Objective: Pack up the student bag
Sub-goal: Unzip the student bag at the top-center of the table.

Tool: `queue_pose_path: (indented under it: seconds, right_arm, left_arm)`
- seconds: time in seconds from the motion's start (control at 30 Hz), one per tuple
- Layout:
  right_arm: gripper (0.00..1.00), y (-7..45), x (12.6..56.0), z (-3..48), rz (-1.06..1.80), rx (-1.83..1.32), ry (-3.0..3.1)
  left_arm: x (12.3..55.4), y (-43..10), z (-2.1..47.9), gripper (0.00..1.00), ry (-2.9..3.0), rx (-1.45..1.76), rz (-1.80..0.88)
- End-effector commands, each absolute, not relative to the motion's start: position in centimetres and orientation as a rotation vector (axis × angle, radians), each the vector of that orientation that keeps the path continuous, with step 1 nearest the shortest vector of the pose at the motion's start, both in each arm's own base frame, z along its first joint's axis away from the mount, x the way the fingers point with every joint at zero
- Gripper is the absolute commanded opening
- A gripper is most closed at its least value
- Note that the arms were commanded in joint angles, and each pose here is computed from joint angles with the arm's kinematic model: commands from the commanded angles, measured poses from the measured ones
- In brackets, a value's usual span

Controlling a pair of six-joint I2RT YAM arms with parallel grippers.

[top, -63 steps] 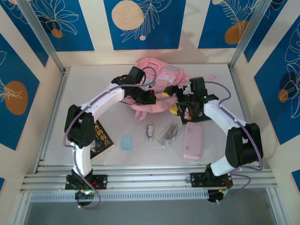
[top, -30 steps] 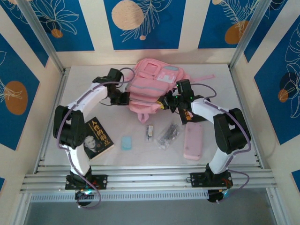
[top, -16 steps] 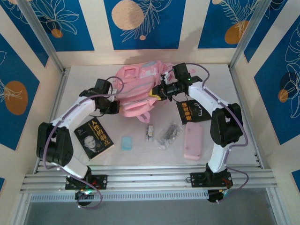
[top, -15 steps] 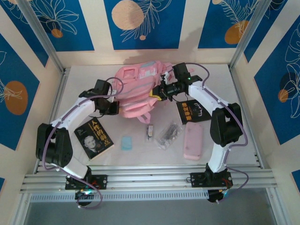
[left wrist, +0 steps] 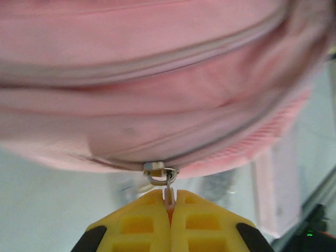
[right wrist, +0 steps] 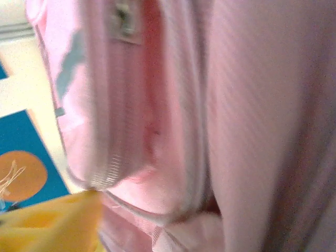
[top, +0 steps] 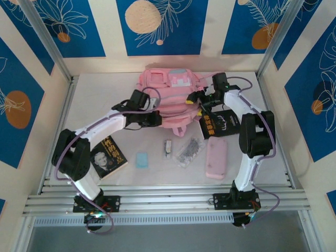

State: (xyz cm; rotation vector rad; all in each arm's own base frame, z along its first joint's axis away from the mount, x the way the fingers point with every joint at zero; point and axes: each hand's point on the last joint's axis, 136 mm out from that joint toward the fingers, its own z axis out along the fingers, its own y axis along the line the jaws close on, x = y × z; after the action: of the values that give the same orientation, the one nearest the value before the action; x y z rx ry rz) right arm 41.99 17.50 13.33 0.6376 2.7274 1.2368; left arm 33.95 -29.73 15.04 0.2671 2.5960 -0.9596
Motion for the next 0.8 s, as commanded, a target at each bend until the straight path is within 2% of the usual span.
queue_pose_path:
  seconds: [0.0, 0.2, 0.37, 0.53, 0.67, 0.73, 0.77]
  right_arm:
    - [0.99, 15.6, 40.7, 16.1, 1.145, 0.714, 2.626]
    - [0.99, 15.4, 34.0, 15.9, 1.183, 0.890, 2.605]
    - [0.99, 17.0, 31.6, 16.0, 1.289, 1.006, 2.554]
    - [0.99, 19.6, 32.1, 15.8, 1.281, 1.035, 2.528]
    - [0.99, 18.4, 34.5, 13.3, 1.125, 1.114, 2.445]
    - [0.94, 17.5, 36.1, 12.6, 1.071, 1.118, 2.361]
    - [0.87, 17.1, 37.0, 12.5, 1.037, 1.106, 2.321]
  left_arm:
    - [34.9, -34.0, 20.4, 0.00, 2.445, 0.297, -1.180]
    - [35.6, -36.8, 22.6, 0.00, 2.389, 0.363, -1.241]
    - [35.6, -38.1, 23.0, 0.00, 2.380, 0.389, -1.272]
    - [35.3, -38.9, 23.2, 0.00, 2.373, 0.395, -1.289]
    - [34.8, -39.0, 23.3, 0.00, 2.374, 0.398, -1.298]
    - [34.4, -38.8, 23.3, 0.00, 2.384, 0.403, -1.300]
    - [34.2, -38.7, 23.1, 0.00, 2.394, 0.409, -1.292]
